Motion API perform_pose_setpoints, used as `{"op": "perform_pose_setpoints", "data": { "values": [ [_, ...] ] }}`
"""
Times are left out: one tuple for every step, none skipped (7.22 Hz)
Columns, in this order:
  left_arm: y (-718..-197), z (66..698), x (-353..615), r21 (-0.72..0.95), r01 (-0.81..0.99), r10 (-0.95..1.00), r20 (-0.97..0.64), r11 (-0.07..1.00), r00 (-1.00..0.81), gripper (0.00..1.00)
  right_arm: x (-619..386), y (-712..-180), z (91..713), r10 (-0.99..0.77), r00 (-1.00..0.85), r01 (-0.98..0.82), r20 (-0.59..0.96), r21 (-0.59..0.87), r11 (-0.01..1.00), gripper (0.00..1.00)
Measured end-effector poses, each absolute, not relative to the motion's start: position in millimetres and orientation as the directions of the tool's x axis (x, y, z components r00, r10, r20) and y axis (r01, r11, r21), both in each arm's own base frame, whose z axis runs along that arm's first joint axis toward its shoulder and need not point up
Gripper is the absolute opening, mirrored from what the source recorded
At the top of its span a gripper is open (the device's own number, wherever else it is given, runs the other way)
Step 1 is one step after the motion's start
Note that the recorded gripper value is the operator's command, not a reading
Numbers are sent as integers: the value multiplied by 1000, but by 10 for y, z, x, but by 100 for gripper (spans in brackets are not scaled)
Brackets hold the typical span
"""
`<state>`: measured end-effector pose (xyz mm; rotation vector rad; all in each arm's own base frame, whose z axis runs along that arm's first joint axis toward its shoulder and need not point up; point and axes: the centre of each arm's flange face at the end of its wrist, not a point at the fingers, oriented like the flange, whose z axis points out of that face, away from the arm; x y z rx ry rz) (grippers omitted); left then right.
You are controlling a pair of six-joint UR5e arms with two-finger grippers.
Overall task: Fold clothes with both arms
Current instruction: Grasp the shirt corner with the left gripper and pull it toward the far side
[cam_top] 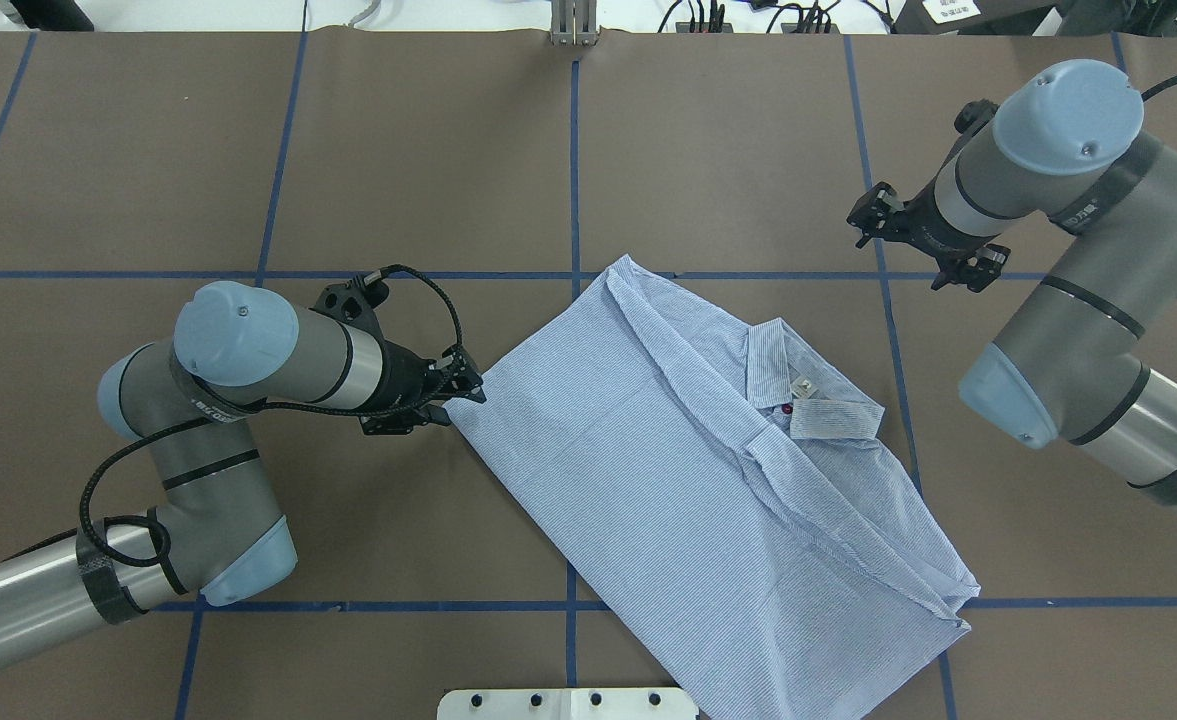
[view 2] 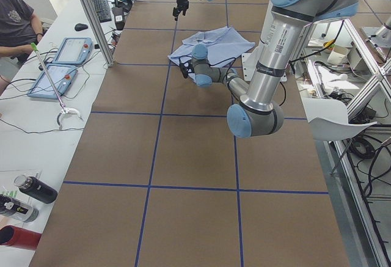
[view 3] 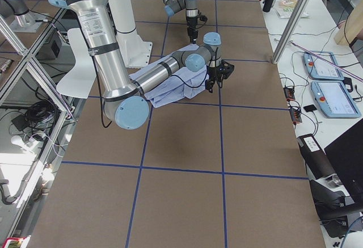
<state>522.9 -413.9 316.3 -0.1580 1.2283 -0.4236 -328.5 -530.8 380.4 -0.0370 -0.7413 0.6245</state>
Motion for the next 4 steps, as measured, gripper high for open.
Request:
{"op": "perform_pose_setpoints", "data": {
  "values": [
    [-4120,3184,5264,-339,229,-394,-877,913,275,52,-3288,-5320,3829,547,567,-520,615,-248,817,100],
    [-4114,3211,5284,-337,229,-393,-876,913,280,52,-3297,-5336,3838,550,568,-521,613,-250,816,100],
    [-4110,3217,5292,-335,229,-392,-876,914,281,44,-3305,-5356,3835,552,566,-522,612,-252,815,100],
    [-4108,3220,5296,-335,229,-392,-876,914,282,37,-3304,-5372,3831,555,564,-521,611,-257,814,100]
  ]
}}
